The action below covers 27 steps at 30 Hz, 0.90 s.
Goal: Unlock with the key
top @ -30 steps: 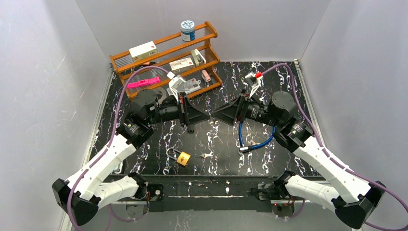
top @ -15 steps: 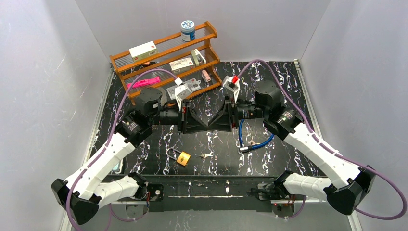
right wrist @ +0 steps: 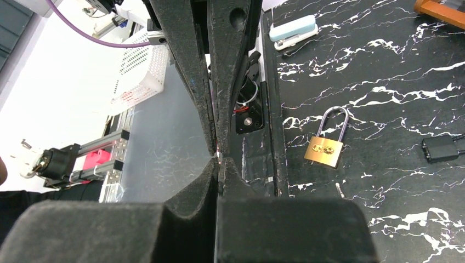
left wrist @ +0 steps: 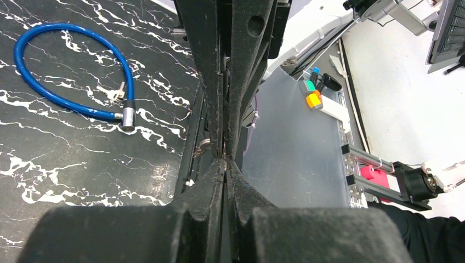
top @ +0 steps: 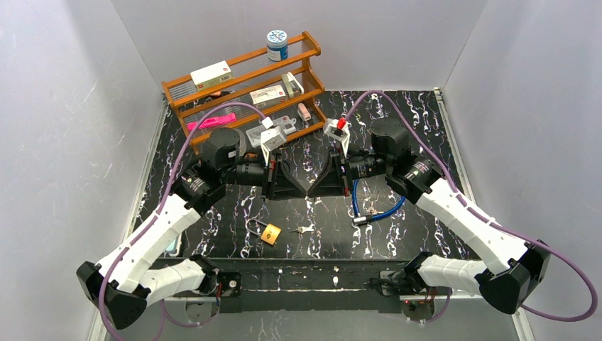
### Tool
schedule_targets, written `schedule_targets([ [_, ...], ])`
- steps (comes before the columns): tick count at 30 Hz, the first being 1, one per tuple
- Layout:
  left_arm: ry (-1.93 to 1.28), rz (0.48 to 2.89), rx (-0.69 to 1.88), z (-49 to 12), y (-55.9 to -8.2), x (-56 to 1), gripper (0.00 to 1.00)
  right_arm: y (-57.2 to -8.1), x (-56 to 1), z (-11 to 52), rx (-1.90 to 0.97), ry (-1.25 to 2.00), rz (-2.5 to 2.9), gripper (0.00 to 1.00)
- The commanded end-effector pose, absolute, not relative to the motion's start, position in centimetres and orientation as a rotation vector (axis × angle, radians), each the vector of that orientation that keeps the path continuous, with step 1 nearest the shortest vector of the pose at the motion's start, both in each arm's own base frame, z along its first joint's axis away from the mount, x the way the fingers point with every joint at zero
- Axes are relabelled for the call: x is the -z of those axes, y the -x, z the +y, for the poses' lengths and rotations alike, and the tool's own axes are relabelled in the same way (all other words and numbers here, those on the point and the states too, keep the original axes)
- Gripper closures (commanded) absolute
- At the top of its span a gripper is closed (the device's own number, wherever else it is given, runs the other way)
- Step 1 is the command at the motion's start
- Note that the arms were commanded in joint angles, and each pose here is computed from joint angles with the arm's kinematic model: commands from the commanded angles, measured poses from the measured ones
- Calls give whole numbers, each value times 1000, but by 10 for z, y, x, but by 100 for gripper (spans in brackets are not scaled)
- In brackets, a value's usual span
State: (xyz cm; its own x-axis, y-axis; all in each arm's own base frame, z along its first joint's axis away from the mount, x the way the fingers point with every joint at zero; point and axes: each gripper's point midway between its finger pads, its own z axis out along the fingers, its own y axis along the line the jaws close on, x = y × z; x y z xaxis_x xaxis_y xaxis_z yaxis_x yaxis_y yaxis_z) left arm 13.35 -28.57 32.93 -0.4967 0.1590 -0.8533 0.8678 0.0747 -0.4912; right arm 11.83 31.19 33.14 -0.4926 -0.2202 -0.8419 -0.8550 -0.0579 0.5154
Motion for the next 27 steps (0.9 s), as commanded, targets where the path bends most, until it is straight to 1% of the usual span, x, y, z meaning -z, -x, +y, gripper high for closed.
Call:
schedule_targets([
  [1,-1074,1676,1484,-286,-128,-343,100,-117,-347,312,-1590,1183,1635,99],
  [7,-1066,1676,1469,-286,-130,-343,100,-120,-345,313,-1580,1177,1637,99],
  [8,-1065,1675,1467,-286,-130,-344,100,-120,-345,313,-1577,1174,1640,92],
  [10,-1061,1678,1463,-286,-131,-343,100,-123,-344,313,-1566,1163,1649,72],
  [11,-1059,1680,1461,-285,-131,-342,100,-123,-344,313,-1562,1158,1651,65],
  [13,-1057,1683,1456,-285,-132,-341,100,-123,-345,313,-1560,1156,1649,62],
  [15,-1054,1689,1450,-285,-133,-340,100,-123,-345,313,-1558,1156,1649,66],
  [19,-1053,1697,1445,-285,-133,-338,100,-122,-342,312,-1563,1168,1659,88],
  [21,-1054,1697,1441,-285,-133,-338,100,-122,-341,312,-1562,1169,1664,94],
  [22,-1054,1698,1440,-285,-133,-337,100,-122,-341,312,-1562,1170,1664,99],
  [27,-1043,1708,1433,-284,-135,-337,100,-124,-342,311,-1537,1152,1655,99],
])
